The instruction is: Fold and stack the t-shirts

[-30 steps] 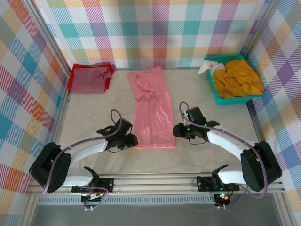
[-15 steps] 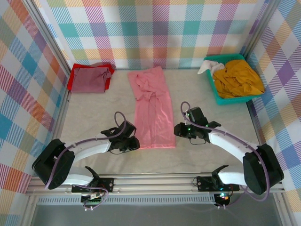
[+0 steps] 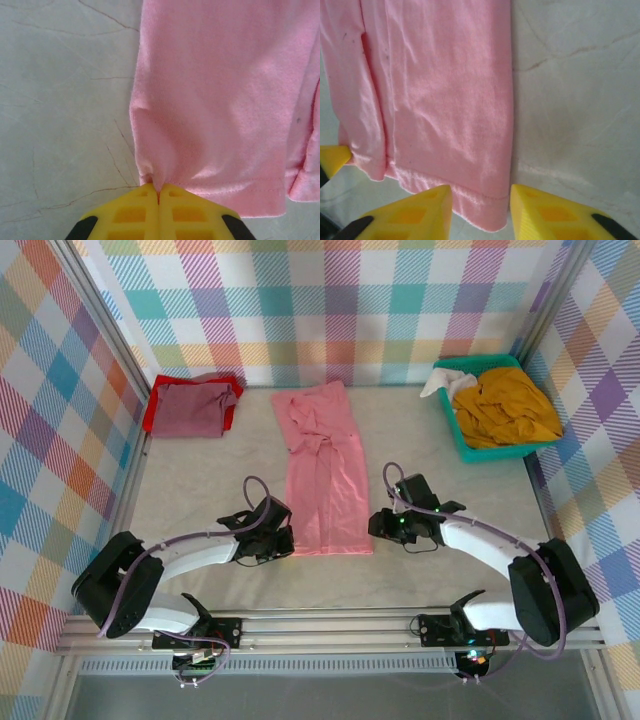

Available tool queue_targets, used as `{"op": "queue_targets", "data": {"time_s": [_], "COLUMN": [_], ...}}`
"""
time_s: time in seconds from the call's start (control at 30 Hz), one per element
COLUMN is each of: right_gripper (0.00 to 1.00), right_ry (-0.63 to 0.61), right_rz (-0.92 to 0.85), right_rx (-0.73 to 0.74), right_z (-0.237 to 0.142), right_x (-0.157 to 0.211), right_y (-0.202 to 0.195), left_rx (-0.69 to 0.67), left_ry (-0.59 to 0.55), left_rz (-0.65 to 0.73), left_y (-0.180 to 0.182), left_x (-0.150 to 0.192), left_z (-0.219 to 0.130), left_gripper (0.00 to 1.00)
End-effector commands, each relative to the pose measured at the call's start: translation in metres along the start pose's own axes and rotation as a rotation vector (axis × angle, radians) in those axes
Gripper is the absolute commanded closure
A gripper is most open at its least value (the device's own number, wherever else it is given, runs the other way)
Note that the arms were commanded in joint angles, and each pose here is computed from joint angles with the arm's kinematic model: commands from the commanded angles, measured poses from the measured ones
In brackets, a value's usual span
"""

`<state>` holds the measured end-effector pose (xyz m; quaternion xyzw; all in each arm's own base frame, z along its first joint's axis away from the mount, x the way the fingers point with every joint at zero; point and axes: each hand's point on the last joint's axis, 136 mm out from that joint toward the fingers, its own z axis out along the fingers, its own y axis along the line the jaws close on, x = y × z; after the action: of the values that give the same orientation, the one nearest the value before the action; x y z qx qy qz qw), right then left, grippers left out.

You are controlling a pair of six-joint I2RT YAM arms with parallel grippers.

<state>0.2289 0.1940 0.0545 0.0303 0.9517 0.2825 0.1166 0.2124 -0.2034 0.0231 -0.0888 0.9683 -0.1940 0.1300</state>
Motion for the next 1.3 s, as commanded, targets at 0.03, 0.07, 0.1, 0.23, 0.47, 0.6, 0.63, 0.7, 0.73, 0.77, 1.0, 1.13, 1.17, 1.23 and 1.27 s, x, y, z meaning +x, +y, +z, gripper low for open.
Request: {"op": "queue_targets", "data": {"time_s": [0.03, 0.07, 0.1, 0.23, 0.47, 0.6, 0.63, 0.7, 0.73, 0.77, 1.0, 1.13, 1.17, 1.23, 1.27], "right_gripper": [0.60, 0.60, 0.60, 0.61, 0.62, 0.63, 0.63, 0.60, 0.60, 0.59, 0.61, 0.73, 0.78, 0.86, 0.88], "right_ry": [0.129, 0.147, 0.158, 0.175, 0.199, 0.193, 0.183, 0.165, 0.167, 0.177, 0.200, 0.198, 0.198, 0.200, 0.202], "right_rz": [0.094, 0.117, 0.127, 0.141, 0.150, 0.175, 0.180, 0.190, 0.195, 0.196, 0.204, 0.188, 0.185, 0.172, 0.166], "right_rx": [-0.081, -0.081, -0.082, -0.088, -0.083, -0.019, 0.001, 0.025, 0.024, 0.016, 0.009, 0.000, -0.001, -0.009, -0.005], "right_z": [0.009, 0.011, 0.013, 0.018, 0.024, 0.025, 0.023, 0.020, 0.020, 0.021, 0.032, 0.033, 0.033, 0.032, 0.032], "right_x": [0.026, 0.030, 0.034, 0.036, 0.039, 0.041, 0.040, 0.039, 0.039, 0.039, 0.037, 0.032, 0.031, 0.029, 0.030], "right_y": [0.009, 0.009, 0.008, 0.009, 0.013, 0.001, -0.002, -0.005, -0.005, -0.003, 0.000, 0.007, 0.009, 0.014, 0.015], "left_rx": [0.000, 0.005, 0.010, 0.007, 0.010, 0.009, 0.009, 0.008, 0.006, 0.003, 0.009, 0.012, 0.010, 0.009, 0.011], "left_ry": [-0.021, -0.022, -0.023, -0.022, -0.015, -0.013, -0.011, -0.011, -0.012, -0.010, -0.007, -0.012, -0.018, -0.027, -0.031], "left_rz": [0.003, 0.001, 0.001, -0.006, -0.009, -0.009, -0.007, -0.008, -0.008, -0.009, -0.005, -0.008, -0.009, -0.008, -0.007], "left_y": [0.004, 0.005, 0.005, 0.008, 0.008, 0.008, 0.008, 0.008, 0.009, 0.010, 0.008, 0.008, 0.008, 0.008, 0.008], "left_x": [0.003, 0.004, 0.004, 0.007, 0.008, 0.008, 0.008, 0.008, 0.009, 0.009, 0.009, 0.009, 0.008, 0.006, 0.006], "left_z": [-0.005, -0.005, -0.006, -0.004, -0.002, -0.001, -0.001, -0.001, -0.001, 0.000, 0.001, -0.001, -0.003, -0.006, -0.008], "left_gripper": [1.00, 1.00, 1.00, 1.00, 1.00, 1.00, 1.00, 1.00, 1.00, 1.00, 1.00, 1.00, 1.00, 1.00, 1.00]}}
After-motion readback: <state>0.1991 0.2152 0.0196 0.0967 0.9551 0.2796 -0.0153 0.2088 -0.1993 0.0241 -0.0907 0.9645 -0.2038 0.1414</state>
